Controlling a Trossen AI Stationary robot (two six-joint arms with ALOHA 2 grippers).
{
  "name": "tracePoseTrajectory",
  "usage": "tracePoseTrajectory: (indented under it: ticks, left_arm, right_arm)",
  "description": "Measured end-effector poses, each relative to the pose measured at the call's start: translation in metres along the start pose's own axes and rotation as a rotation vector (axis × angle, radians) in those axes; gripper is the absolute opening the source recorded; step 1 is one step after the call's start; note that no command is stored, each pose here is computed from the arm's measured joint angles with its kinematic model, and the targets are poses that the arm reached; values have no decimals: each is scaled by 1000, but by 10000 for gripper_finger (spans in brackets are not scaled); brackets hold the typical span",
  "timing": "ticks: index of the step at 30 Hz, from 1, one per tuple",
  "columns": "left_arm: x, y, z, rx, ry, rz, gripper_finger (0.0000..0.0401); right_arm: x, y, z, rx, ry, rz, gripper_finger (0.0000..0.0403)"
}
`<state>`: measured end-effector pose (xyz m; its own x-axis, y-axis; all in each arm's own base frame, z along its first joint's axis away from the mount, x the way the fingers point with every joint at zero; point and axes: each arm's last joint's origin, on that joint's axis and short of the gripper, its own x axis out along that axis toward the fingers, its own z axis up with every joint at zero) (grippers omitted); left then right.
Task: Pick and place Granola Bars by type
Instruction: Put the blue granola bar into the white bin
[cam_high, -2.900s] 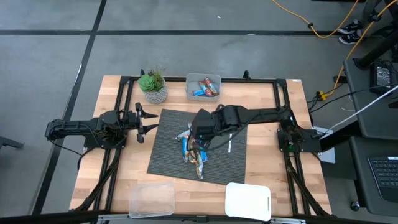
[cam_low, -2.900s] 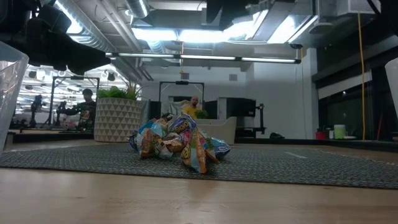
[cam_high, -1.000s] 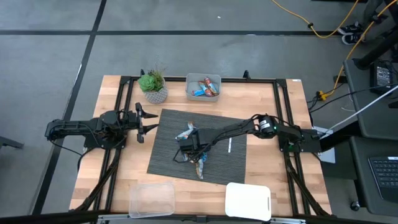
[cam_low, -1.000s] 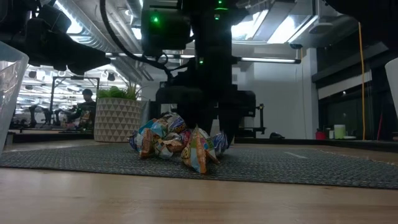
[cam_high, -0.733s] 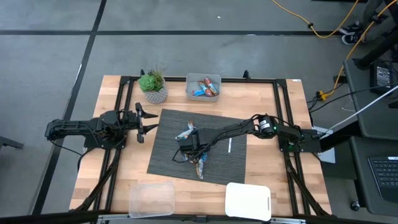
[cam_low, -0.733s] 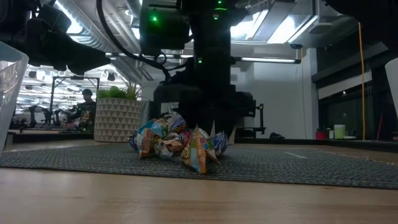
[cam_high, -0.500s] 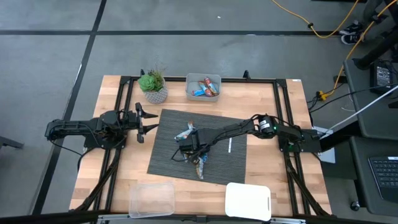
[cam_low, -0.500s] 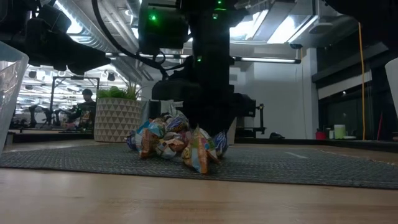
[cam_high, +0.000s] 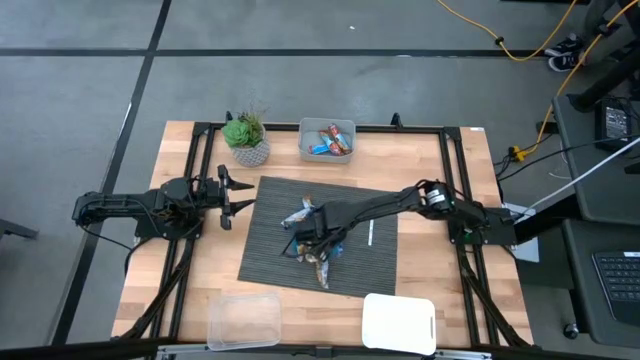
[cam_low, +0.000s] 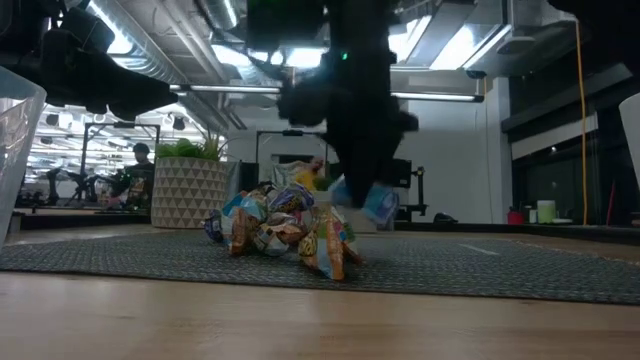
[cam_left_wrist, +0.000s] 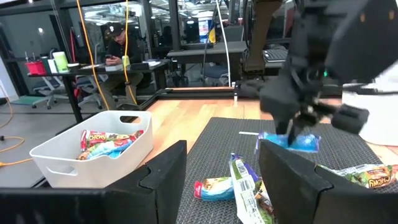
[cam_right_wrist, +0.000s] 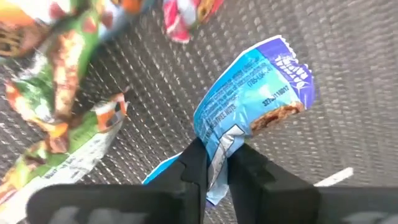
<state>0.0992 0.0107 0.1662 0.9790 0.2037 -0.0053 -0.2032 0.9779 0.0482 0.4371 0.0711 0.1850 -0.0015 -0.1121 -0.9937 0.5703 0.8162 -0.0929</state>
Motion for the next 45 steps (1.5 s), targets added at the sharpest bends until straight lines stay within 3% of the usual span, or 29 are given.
tracePoseTrajectory:
  ticks: [5, 11, 26, 45]
  left_arm:
    - [0, 0, 0, 0, 0, 0, 191]
    - [0, 0, 0, 0, 0, 0, 189]
    - [0, 0, 0, 0, 0, 0, 190]
    - [0, 0, 0, 0, 0, 0, 189]
  right_arm:
    - [-34, -13, -5, 10, -83, -21, 29]
    - [-85, -25, -20, 11, -228, -2, 28]
    - [-200, -39, -117, -152, -483, 211, 24]
    - [-237, -23, -225, -465, -449, 435, 34]
